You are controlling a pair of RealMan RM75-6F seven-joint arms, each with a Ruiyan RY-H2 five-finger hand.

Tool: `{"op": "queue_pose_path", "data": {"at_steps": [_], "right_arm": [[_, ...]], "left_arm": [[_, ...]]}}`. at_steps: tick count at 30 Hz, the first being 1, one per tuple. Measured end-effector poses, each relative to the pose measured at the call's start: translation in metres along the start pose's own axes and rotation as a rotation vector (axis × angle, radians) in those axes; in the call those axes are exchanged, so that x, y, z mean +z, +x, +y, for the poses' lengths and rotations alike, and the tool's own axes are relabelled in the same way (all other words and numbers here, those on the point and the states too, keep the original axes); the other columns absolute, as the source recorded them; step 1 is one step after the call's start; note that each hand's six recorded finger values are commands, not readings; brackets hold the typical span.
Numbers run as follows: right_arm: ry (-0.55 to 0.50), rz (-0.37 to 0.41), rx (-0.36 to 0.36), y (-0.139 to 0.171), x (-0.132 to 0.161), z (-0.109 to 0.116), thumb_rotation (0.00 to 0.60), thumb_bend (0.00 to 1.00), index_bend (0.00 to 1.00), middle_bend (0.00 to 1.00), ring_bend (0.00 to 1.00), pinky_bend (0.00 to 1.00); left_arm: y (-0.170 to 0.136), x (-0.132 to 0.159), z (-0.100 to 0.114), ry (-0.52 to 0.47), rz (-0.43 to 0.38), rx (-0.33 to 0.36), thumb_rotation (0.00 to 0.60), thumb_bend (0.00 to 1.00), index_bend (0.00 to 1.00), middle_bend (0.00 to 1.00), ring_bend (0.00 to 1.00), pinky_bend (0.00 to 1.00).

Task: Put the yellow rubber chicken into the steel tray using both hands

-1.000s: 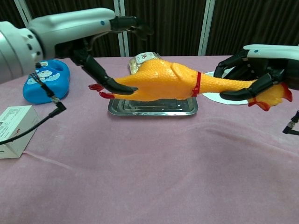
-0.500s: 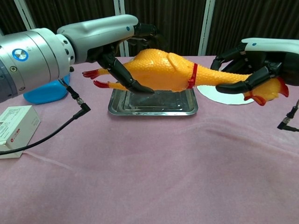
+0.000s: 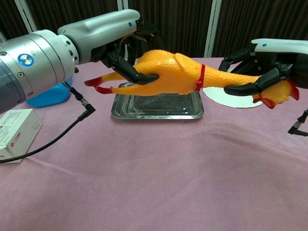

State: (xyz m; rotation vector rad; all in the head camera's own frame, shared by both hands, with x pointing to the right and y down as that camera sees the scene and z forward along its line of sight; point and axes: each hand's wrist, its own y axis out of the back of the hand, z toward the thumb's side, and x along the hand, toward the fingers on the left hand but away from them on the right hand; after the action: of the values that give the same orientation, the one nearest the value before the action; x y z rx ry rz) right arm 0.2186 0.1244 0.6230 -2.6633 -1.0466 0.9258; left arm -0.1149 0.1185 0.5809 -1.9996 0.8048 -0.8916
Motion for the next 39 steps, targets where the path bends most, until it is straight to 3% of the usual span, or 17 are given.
{"op": "queue_pose_path", "data": {"at_steps": [4, 7, 8, 12, 14, 18, 25, 28, 32, 34, 36, 39], "right_arm": [[-0.008, 0.008, 0.0, 0.001, 0.002, 0.0, 0.6, 0.56, 1.0, 0.78, 0.77, 0.91], [-0.012, 0.01, -0.001, 0.001, 0.002, 0.0, 0.6, 0.57, 1.0, 0.78, 0.77, 0.91], [-0.012, 0.009, -0.002, 0.001, 0.002, 0.0, 0.6, 0.57, 1.0, 0.78, 0.77, 0.91], [-0.014, 0.005, -0.007, 0.0, 0.0, 0.001, 0.6, 0.57, 1.0, 0.78, 0.77, 0.91], [-0.015, 0.003, -0.009, 0.0, -0.001, 0.002, 0.6, 0.57, 1.0, 0.78, 0.77, 0.91], [-0.016, 0.004, -0.011, -0.001, -0.001, 0.004, 0.6, 0.57, 1.0, 0.78, 0.77, 0.91], [-0.022, 0.009, -0.014, 0.0, 0.0, 0.005, 0.6, 0.58, 1.0, 0.78, 0.77, 0.91], [-0.031, 0.013, -0.015, 0.0, 0.001, 0.005, 0.6, 0.58, 1.0, 0.78, 0.77, 0.91], [-0.033, 0.025, -0.009, 0.002, 0.004, 0.003, 0.6, 0.58, 1.0, 0.78, 0.77, 0.91], [-0.041, 0.028, -0.005, 0.002, 0.006, 0.002, 0.6, 0.58, 1.0, 0.78, 0.77, 0.91], [-0.051, 0.036, 0.002, 0.003, 0.008, 0.001, 0.6, 0.58, 1.0, 0.78, 0.77, 0.91], [-0.037, 0.045, 0.013, 0.005, 0.01, 0.0, 0.6, 0.58, 1.0, 0.78, 0.77, 0.91]], "left_arm": [[0.003, 0.001, 0.001, -0.02, -0.009, 0.026, 0.6, 0.79, 0.77, 0.88, 0.79, 0.85], [0.005, 0.001, 0.0, -0.034, -0.015, 0.043, 0.6, 0.73, 0.72, 0.84, 0.76, 0.85], [0.006, 0.0, 0.0, -0.035, -0.017, 0.045, 0.6, 0.65, 0.65, 0.77, 0.69, 0.8], [0.004, 0.0, -0.002, -0.045, -0.023, 0.041, 0.6, 0.19, 0.26, 0.36, 0.3, 0.4], [0.003, -0.003, -0.004, -0.035, -0.019, 0.022, 0.6, 0.09, 0.15, 0.25, 0.19, 0.28], [0.001, -0.007, -0.004, -0.01, -0.007, -0.012, 0.6, 0.05, 0.07, 0.17, 0.13, 0.23], [0.002, -0.004, -0.002, -0.016, -0.012, -0.019, 0.6, 0.05, 0.11, 0.18, 0.13, 0.23], [0.002, -0.003, -0.004, -0.028, -0.013, -0.019, 0.6, 0.1, 0.15, 0.22, 0.16, 0.25], [0.004, 0.0, -0.007, -0.045, -0.015, -0.019, 0.6, 0.29, 0.24, 0.32, 0.25, 0.36], [0.005, 0.001, -0.008, -0.043, -0.018, -0.015, 0.6, 0.41, 0.35, 0.44, 0.36, 0.49], [0.006, 0.002, -0.007, -0.041, -0.019, -0.006, 0.6, 0.58, 0.51, 0.62, 0.54, 0.66], [0.007, 0.006, -0.003, -0.055, -0.026, 0.029, 0.6, 0.75, 0.66, 0.77, 0.68, 0.77]]}}
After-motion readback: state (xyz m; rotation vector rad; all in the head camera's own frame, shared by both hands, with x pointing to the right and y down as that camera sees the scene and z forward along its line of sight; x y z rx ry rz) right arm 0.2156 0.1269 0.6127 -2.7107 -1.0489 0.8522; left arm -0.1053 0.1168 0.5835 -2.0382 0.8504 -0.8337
